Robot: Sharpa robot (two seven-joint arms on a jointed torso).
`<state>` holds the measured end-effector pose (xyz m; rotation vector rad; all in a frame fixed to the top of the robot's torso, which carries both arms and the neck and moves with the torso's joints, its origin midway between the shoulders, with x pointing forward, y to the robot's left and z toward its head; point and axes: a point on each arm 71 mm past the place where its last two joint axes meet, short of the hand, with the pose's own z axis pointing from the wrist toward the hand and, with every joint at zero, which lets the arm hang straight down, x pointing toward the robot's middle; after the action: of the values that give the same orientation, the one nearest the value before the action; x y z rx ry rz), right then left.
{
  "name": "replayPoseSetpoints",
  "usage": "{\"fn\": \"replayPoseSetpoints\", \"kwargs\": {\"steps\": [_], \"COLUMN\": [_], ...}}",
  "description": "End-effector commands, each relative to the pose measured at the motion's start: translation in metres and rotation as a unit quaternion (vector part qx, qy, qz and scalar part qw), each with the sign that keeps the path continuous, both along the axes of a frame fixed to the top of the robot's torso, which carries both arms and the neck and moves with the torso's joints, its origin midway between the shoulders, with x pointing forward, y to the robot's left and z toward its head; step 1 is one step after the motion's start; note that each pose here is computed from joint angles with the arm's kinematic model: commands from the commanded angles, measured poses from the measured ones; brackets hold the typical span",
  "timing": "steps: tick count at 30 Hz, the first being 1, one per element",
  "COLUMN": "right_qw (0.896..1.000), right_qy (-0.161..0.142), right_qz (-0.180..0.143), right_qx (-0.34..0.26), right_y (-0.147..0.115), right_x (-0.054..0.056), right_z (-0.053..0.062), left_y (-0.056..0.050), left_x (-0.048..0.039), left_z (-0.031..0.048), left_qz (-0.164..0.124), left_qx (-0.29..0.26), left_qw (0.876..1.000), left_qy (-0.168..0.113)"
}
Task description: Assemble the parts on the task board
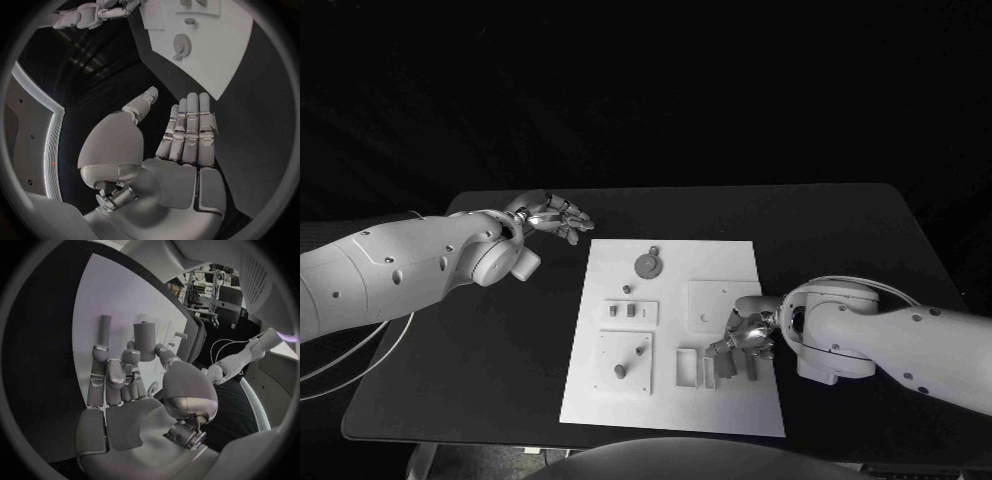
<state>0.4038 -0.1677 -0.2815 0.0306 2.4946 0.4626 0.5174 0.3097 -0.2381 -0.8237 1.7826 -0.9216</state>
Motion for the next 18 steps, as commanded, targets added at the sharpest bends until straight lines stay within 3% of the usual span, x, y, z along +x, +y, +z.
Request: {"fn": "replayPoseSetpoints", "kwargs": {"steps": [1,13,18], "right_qw": [0.998,0.992,0.991], "right_qy": [0.036,0.096,0.103], "right_qz": [-0.03,-0.053,-0.048], "right_qx": [0.038,0.07,0.067], "right_y": [0.005,0.023,0.029], "right_x": [0.0,-0.002,-0.001], "right_z": [0.0,0.001,0.001], "left_y": [-0.003,-0.004,-0.004], "left_x": [-0.0003,-0.0005,-0.0005], "left_z": [0.0002,0.0,-0.0001], "left_qz": [-0.01,-0.012,-0.012], "left_qx": [-0.001,0.0,0.0], "left_qw": [1.0,1.0,1.0], "left_qy": [0.002,0.004,0.005]}}
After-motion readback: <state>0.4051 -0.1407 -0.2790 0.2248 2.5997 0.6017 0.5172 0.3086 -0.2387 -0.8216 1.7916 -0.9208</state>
